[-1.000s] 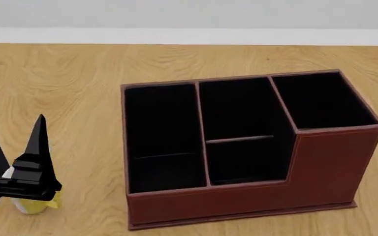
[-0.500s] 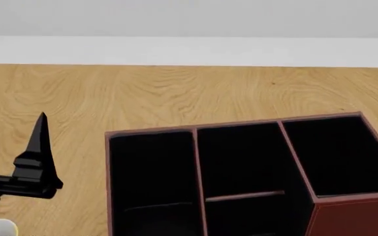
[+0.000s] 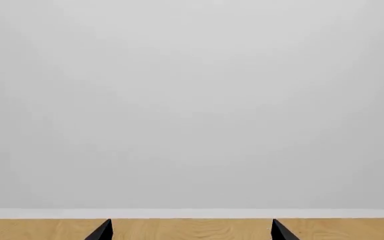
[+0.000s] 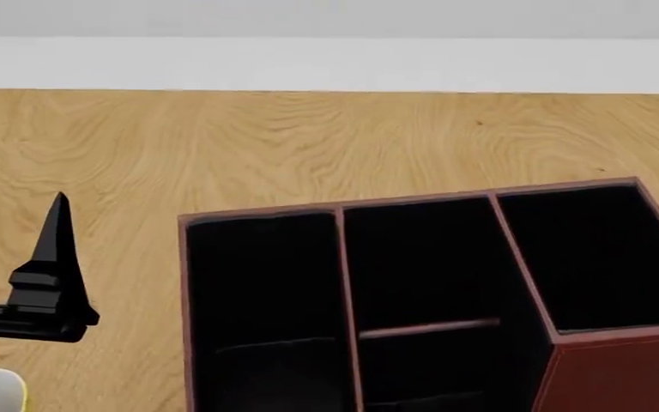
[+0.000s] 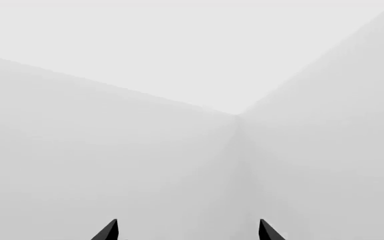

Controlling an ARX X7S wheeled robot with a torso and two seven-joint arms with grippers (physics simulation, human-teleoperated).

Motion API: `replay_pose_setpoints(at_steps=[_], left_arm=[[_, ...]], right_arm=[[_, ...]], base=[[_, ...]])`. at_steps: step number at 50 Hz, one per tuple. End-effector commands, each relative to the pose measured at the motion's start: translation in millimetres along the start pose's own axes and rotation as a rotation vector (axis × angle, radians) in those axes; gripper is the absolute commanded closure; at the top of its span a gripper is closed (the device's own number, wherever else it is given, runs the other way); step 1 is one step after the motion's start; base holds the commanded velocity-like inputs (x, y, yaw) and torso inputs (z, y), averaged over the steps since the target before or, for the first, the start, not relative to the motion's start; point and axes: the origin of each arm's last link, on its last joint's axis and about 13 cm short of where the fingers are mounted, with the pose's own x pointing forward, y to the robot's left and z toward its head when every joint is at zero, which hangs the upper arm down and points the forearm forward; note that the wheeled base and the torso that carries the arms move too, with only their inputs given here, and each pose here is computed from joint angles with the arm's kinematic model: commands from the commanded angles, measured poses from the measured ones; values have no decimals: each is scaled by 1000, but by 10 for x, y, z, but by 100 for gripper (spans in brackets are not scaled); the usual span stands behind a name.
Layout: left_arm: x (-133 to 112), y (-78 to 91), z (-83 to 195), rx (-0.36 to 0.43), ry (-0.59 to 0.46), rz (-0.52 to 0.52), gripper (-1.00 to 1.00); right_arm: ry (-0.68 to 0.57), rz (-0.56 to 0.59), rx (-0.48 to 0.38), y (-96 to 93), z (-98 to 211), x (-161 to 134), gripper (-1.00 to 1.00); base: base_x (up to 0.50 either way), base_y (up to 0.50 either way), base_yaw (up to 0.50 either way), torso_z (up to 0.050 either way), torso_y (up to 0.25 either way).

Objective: Pick up the book and place it in the back compartment of the caddy.

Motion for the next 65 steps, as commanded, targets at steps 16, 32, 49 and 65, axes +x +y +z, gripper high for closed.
replay_pose_setpoints(at_steps=[16,32,49,65], left_arm=[[3,2,16,-5,1,1,-100],[20,-14,45,3,-1,-2,-100],[22,-29,119,5,9,2,-100],[54,9,304,-13,-2,88,-100]], right_arm=[[-10,-7,1,-12,39,-2,-100],[-12,-12,4,-24,49,-8,-100],[-9,-17,4,-44,25,-34,-100],[-9,-16,4,-42,31,-39,-100]], base=[[-1,0,0,0,-203],[-1,0,0,0,-123],[0,0,0,0,0],[0,0,0,0,0]])
